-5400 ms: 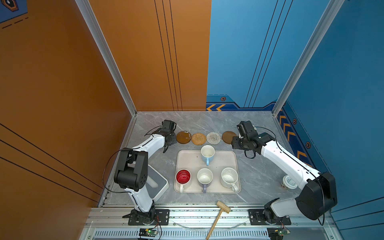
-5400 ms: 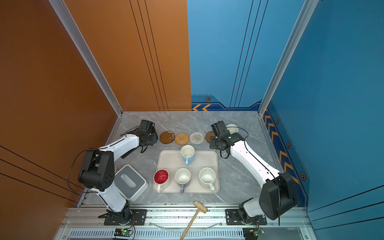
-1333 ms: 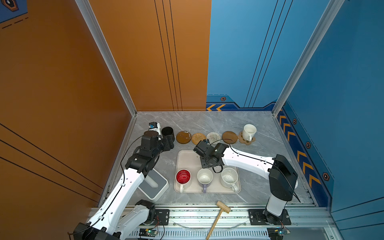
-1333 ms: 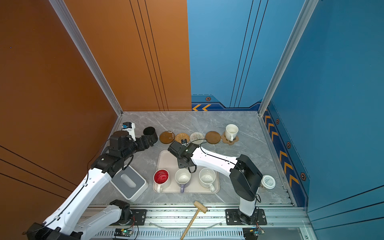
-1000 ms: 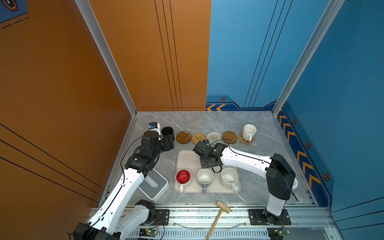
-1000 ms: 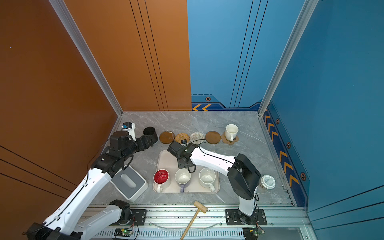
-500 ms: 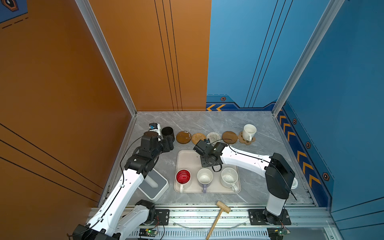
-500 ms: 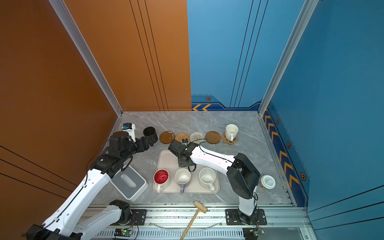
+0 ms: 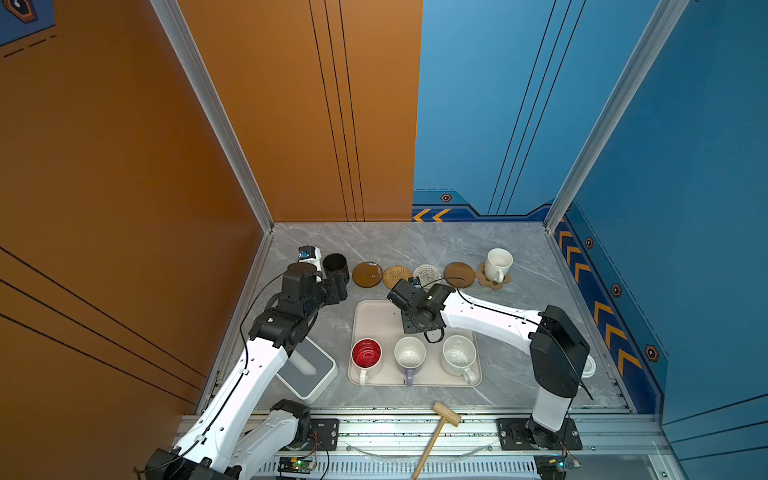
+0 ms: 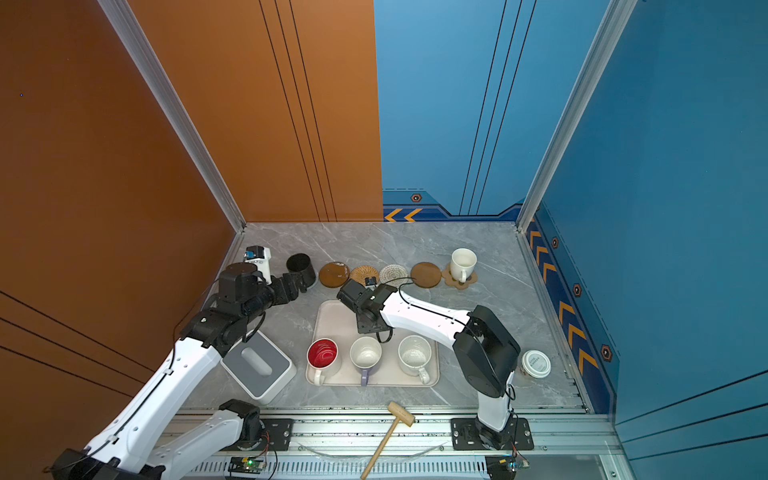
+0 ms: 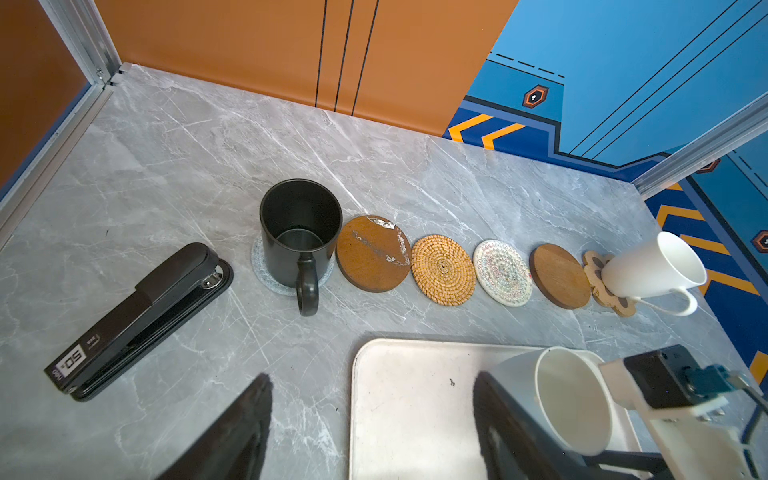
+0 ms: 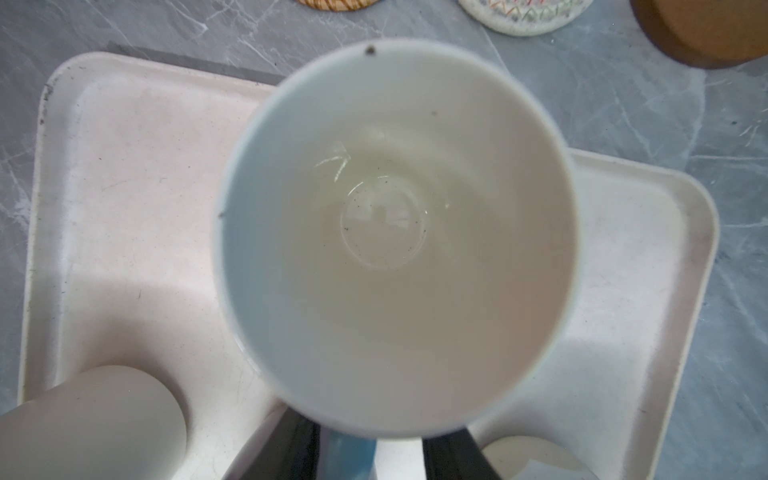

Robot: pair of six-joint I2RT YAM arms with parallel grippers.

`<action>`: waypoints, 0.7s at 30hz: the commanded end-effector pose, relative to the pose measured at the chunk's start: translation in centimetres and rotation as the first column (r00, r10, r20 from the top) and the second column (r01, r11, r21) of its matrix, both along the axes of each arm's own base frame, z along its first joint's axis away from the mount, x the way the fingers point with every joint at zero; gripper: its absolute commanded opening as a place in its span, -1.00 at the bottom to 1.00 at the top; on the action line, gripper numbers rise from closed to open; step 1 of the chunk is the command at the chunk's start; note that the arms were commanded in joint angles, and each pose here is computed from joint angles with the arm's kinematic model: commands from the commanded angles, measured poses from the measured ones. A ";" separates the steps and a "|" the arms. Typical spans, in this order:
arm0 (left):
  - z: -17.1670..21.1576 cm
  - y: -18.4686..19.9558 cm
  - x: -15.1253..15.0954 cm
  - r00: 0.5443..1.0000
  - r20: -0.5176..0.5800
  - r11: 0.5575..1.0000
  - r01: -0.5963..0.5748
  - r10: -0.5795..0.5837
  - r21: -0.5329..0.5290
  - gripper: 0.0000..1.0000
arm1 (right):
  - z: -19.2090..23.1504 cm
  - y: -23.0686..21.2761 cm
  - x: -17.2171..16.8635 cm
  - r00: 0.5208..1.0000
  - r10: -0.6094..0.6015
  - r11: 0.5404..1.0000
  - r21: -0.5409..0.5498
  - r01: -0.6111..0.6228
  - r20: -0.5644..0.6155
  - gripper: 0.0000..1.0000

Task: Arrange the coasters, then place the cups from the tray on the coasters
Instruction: 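Lift the light blue mug with the right gripper toward the coaster row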

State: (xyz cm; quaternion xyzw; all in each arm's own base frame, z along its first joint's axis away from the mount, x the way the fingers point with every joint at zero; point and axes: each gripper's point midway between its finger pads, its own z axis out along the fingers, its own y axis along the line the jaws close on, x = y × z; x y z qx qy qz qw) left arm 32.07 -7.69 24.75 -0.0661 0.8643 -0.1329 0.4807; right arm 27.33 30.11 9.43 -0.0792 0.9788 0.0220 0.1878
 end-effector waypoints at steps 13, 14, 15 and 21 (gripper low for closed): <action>0.5 -0.2 -0.3 1.000 0.003 1.000 0.016 -0.016 0.010 0.54 | -0.4 -0.3 0.5 0.999 -0.041 0.999 -0.002 0.041 -0.004 -0.41; 0.5 -0.2 -0.3 1.000 0.004 1.000 0.015 -0.015 0.009 0.54 | -0.5 -0.3 0.6 0.999 -0.041 0.999 -0.002 0.041 -0.005 -0.42; 0.6 -0.3 -0.3 1.000 0.004 1.000 0.016 -0.016 0.009 0.55 | -0.5 -0.4 0.6 0.999 -0.042 0.999 -0.003 0.042 -0.005 -0.43; 0.4 -0.2 -0.3 1.000 0.000 1.000 0.015 -0.015 0.010 0.55 | -0.4 -0.4 0.6 0.999 -0.045 0.999 -0.002 0.045 -0.007 -0.48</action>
